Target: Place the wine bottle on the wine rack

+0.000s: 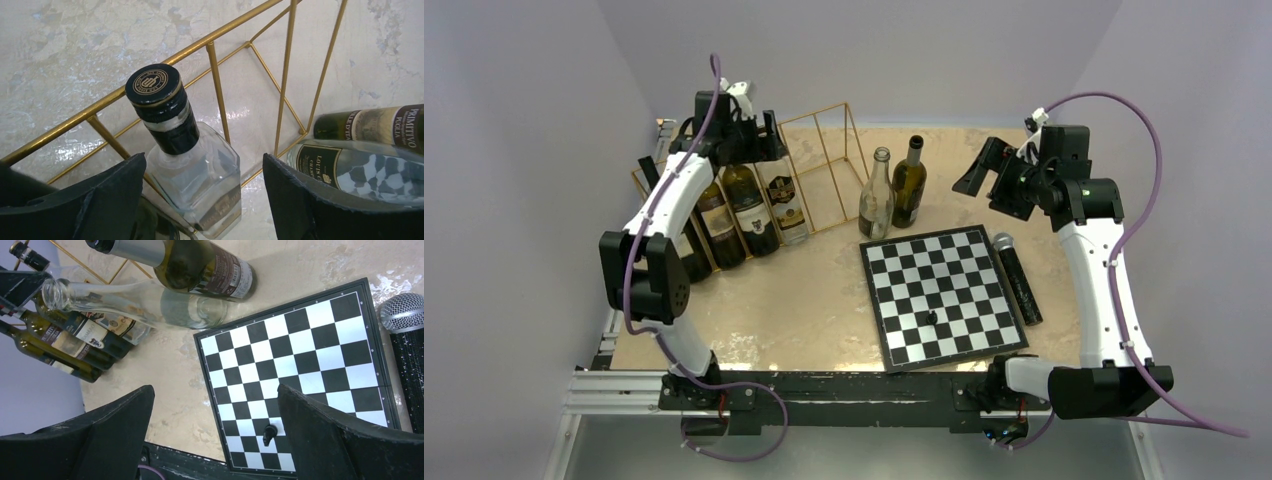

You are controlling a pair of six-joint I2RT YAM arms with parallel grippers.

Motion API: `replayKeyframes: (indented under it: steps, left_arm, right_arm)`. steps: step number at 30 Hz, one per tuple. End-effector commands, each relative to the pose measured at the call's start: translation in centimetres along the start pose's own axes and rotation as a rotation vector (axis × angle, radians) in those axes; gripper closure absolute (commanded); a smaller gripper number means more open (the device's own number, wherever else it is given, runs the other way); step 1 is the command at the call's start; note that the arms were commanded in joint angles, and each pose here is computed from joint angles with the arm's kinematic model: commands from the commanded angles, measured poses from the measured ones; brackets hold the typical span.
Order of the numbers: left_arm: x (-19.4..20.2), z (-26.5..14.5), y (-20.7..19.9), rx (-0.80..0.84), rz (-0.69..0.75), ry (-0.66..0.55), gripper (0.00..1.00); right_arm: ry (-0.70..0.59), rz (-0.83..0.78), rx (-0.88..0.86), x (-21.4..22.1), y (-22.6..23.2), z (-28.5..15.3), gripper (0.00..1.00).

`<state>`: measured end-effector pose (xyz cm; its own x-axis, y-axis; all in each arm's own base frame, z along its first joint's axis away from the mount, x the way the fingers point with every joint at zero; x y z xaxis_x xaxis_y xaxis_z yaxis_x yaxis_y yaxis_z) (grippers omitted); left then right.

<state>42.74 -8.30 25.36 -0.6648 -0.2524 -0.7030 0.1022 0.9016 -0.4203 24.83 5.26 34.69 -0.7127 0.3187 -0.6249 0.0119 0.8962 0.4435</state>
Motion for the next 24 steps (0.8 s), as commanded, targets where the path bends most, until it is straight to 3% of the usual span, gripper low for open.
replayKeyframes:
  steps: [1, 5, 10, 18, 24]
  left_arm:
    - [-3.5, -5.0, -2.4, 0.049, 0.07, -0.121, 0.09]
    - [-4.0, -7.5, -4.0, 0.13, 0.104, -0.149, 0.03]
    - [-3.9, -10.0, -7.2, 0.362, 0.181, -0.164, 0.02]
    - [-0.6, -13.7, -15.4, 0.709, 0.518, -0.249, 0.01]
    - [-0.3, -13.2, -19.4, 0.838, 0.514, -0.305, 0.12]
  right_arm:
    - [-0.093, -0.023, 0.006, -1.3, 0.6, -1.7, 0.01]
    - [-0.112, -0.037, 0.004, -1.8, 0.8, -2.0, 0.01]
    - [-0.112, -0.044, -0.022, -2.1, 1.2, -2.1, 0.01]
    - [-0.106, -0.031, -0.025, -1.8, 1.1, -1.9, 0.02]
    - [-0.094, -0.017, -0.05, -1.7, 1.3, -1.6, 0.03]
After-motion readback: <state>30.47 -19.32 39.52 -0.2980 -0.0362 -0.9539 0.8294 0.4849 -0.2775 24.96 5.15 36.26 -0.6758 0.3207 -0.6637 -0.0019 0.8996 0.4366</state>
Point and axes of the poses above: each gripper's point midway between its finger pads, its own z axis out along the fingers, its own y axis along the line the jaws close on, x = y × z, the point moved 8 cm from there along -z, back along the fingers, and after that the axes turned 7 degrees about -z, right-handed, at the moved point
